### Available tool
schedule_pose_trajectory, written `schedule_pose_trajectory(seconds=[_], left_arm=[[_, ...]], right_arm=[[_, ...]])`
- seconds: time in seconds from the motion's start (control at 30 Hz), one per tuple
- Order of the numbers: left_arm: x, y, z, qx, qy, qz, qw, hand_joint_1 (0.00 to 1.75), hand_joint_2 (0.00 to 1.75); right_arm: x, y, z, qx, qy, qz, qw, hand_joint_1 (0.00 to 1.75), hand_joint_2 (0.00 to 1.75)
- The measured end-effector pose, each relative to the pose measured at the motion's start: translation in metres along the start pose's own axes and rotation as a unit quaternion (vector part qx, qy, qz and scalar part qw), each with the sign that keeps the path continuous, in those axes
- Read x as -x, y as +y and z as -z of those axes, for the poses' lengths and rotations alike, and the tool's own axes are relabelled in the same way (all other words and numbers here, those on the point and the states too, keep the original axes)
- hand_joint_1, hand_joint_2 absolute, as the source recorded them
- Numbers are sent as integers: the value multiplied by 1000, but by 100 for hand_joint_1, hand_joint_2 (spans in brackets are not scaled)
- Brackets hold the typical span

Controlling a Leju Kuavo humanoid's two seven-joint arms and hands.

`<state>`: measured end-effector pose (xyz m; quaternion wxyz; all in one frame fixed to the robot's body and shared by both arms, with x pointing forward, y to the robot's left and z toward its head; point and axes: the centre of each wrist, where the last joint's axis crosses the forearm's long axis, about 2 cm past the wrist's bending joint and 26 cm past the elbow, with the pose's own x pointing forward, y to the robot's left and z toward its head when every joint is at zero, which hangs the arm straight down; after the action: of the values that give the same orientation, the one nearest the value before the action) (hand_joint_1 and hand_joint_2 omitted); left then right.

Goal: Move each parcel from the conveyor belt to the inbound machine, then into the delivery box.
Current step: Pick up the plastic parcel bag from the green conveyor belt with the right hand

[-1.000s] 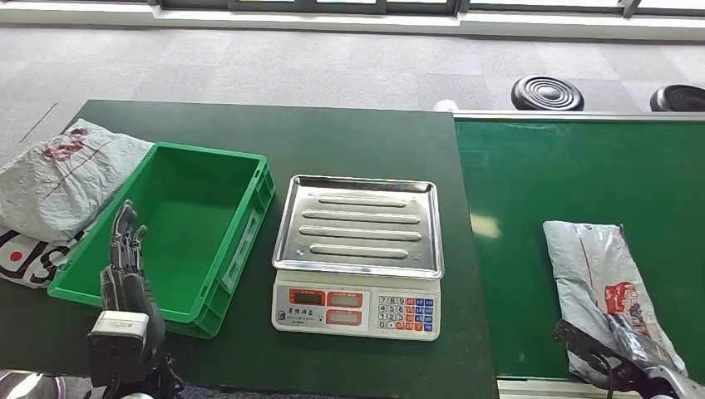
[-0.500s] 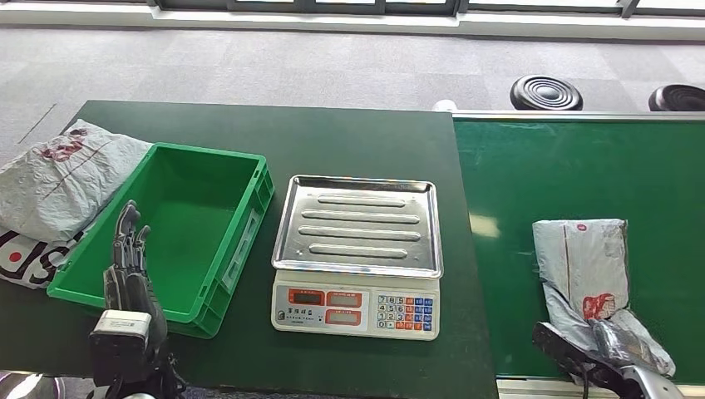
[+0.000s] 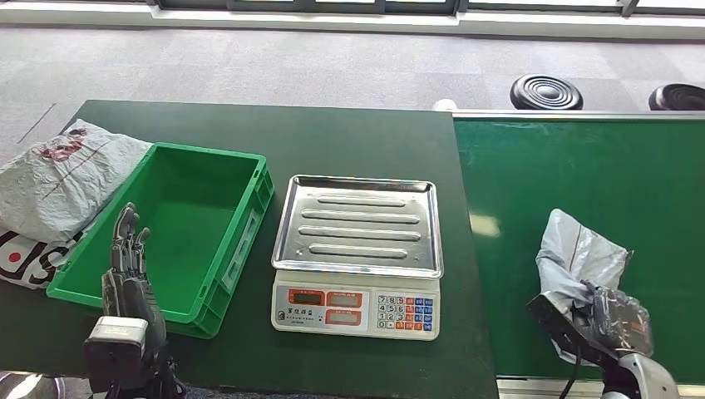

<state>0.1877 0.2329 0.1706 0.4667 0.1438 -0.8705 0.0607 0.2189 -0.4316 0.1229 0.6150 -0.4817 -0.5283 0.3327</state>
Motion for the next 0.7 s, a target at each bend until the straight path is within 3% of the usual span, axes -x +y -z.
schedule_pose_trajectory(seconds=[0.13,0.43,0.7], left_arm=[[0,1,-3,-3,2,-1,1000,0,0],[-1,1,-3,-6,2,-2,1000,0,0],[2,-1,1,-11,-10,-10,1000,0,0]], right_arm=[[-1,-31,10,71,-4,27,997,175,175],[-4,-42,9,111,-17,48,992,175,175],[-23,-87,37,270,-116,140,945,175,175]])
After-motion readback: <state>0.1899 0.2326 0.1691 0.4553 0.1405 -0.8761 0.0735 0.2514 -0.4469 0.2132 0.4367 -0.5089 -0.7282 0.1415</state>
